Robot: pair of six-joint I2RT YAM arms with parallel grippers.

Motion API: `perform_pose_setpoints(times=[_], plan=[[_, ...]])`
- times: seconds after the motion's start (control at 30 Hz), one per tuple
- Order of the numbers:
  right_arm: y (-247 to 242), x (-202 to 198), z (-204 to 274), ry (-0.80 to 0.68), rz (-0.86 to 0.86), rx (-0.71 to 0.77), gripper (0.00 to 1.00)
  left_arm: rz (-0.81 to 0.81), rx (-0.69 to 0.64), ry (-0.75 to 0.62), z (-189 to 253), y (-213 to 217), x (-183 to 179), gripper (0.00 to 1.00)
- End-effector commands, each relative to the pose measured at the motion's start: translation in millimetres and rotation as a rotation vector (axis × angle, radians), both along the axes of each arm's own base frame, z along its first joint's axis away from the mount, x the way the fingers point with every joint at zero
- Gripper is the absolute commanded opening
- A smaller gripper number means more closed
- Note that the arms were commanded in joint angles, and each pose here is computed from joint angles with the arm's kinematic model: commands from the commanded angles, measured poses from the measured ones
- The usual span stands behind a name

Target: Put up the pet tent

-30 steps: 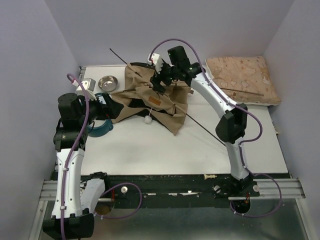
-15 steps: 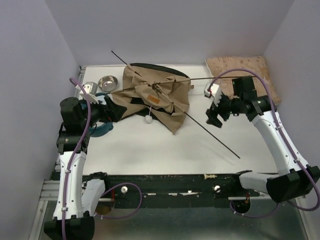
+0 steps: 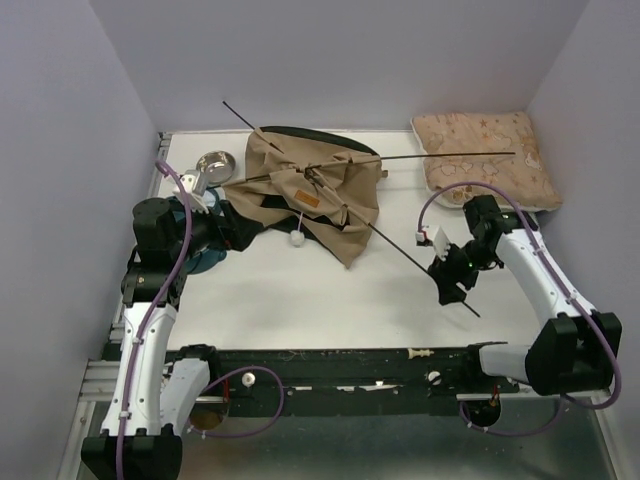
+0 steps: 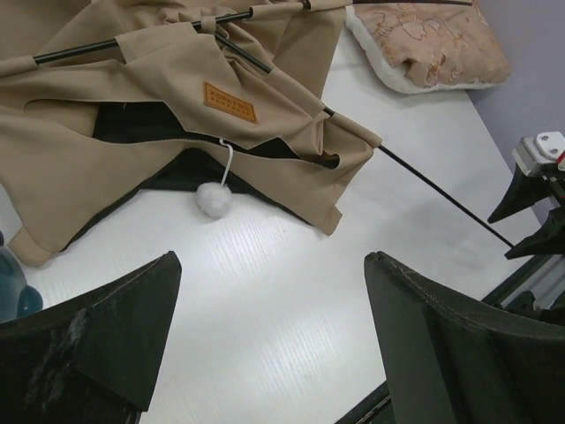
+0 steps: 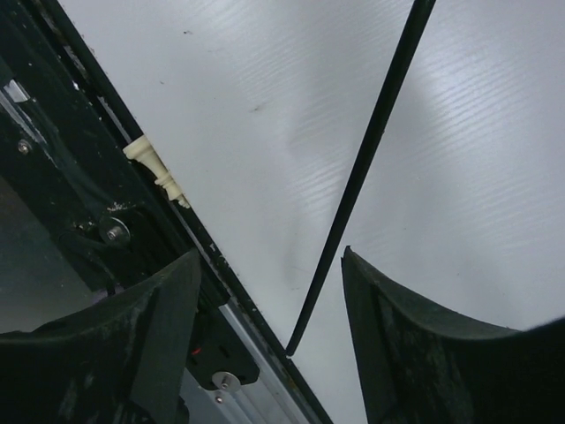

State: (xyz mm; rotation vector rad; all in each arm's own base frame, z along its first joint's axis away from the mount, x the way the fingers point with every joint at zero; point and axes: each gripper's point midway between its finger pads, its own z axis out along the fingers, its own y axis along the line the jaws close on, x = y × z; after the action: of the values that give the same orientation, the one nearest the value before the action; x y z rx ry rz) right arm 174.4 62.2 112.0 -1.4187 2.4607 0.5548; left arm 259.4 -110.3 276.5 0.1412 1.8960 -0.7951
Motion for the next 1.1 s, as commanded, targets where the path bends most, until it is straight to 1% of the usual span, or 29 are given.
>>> perform_pose_setpoints(times=[0.0,0.03,0.07,0.1,0.17,0.2,0.23,0.27,0.33,0.43,0.5,0.57,0.63,0.7,0.73,0.77,0.8,0.83,0.87,0.9,0.97,1.07], plan=[[-0.8,26.9,-8.8,0.004,-0.051,-0.007,0.63,0.018,0.110,-0.021,0.0,11.3,11.9,0.98],[0.2,32.6,-9.0,0.007,-0.062,-0.005,0.56,-0.012,0.191,-0.005,-6.2,15.9,15.8,0.98],[1.4,34.4,-9.5,0.022,-0.069,-0.002,0.47,-0.047,0.241,0.009,-5.7,18.8,19.2,0.98],[1.7,36.6,-8.3,0.028,-0.072,0.002,0.40,-0.108,0.286,0.037,-9.6,19.6,21.3,0.95],[3.9,36.7,-9.5,0.048,-0.064,0.013,0.21,-0.191,0.322,0.107,-17.2,21.1,22.8,0.89],[6.4,35.8,-10.1,0.057,-0.054,0.029,0.08,-0.209,0.323,0.140,-21.5,21.8,24.3,0.87],[8.5,35.4,-10.6,0.063,-0.046,0.042,0.01,-0.205,0.314,0.158,-22.9,22.7,26.9,0.86],[12.0,37.0,-10.4,0.064,-0.044,0.062,0.01,-0.201,0.299,0.164,-25.3,21.1,28.4,0.84],[21.3,41.6,-5.0,0.065,-0.039,0.116,0.01,-0.206,0.250,0.125,-24.4,13.9,28.1,0.83],[35.8,60.8,13.8,0.019,-0.051,0.199,0.01,-0.183,0.162,0.055,-24.2,4.0,27.6,0.82],[42.4,75.1,25.1,-0.010,-0.062,0.233,0.01,-0.175,0.146,0.031,-26.4,1.8,29.2,0.82],[45.9,86.5,32.1,-0.036,-0.064,0.255,0.01,-0.172,0.161,0.031,-29.7,2.5,32.4,0.82],[46.2,95.4,33.7,-0.051,-0.067,0.255,0.01,-0.133,0.188,0.038,-29.7,9.5,41.1,0.83],[41.6,102.3,31.1,-0.053,-0.069,0.222,0.01,-0.110,0.277,0.013,-25.5,21.5,53.3,0.86],[39.6,102.8,32.2,-0.049,-0.052,0.210,0.02,-0.103,0.345,0.029,-29.8,30.7,58.2,0.88],[39.1,101.7,34.4,-0.042,-0.035,0.207,0.09,-0.100,0.423,0.013,-25.1,42.1,67.0,0.91],[40.1,102.2,38.4,-0.040,-0.037,0.213,0.24,-0.114,0.488,0.032,-28.2,53.1,74.2,0.93],[42.7,103.3,41.5,-0.038,-0.046,0.225,0.45,-0.138,0.557,0.025,-25.0,64.4,84.4,0.94],[45.7,103.6,44.6,-0.033,-0.060,0.232,0.66,-0.165,0.615,0.050,-27.5,78.1,93.8,0.93],[48.9,104.7,45.1,-0.026,-0.069,0.231,0.74,-0.197,0.646,0.079,-32.4,87.1,102.0,0.94],[55.6,100.8,40.5,-0.001,-0.051,0.203,0.75,-0.237,0.681,0.113,-34.8,102.1,113.2,0.94],[45.4,82.4,27.2,0.060,-0.025,0.126,0.76,-0.254,0.706,0.110,-33.2,111.6,122.9,0.94]])
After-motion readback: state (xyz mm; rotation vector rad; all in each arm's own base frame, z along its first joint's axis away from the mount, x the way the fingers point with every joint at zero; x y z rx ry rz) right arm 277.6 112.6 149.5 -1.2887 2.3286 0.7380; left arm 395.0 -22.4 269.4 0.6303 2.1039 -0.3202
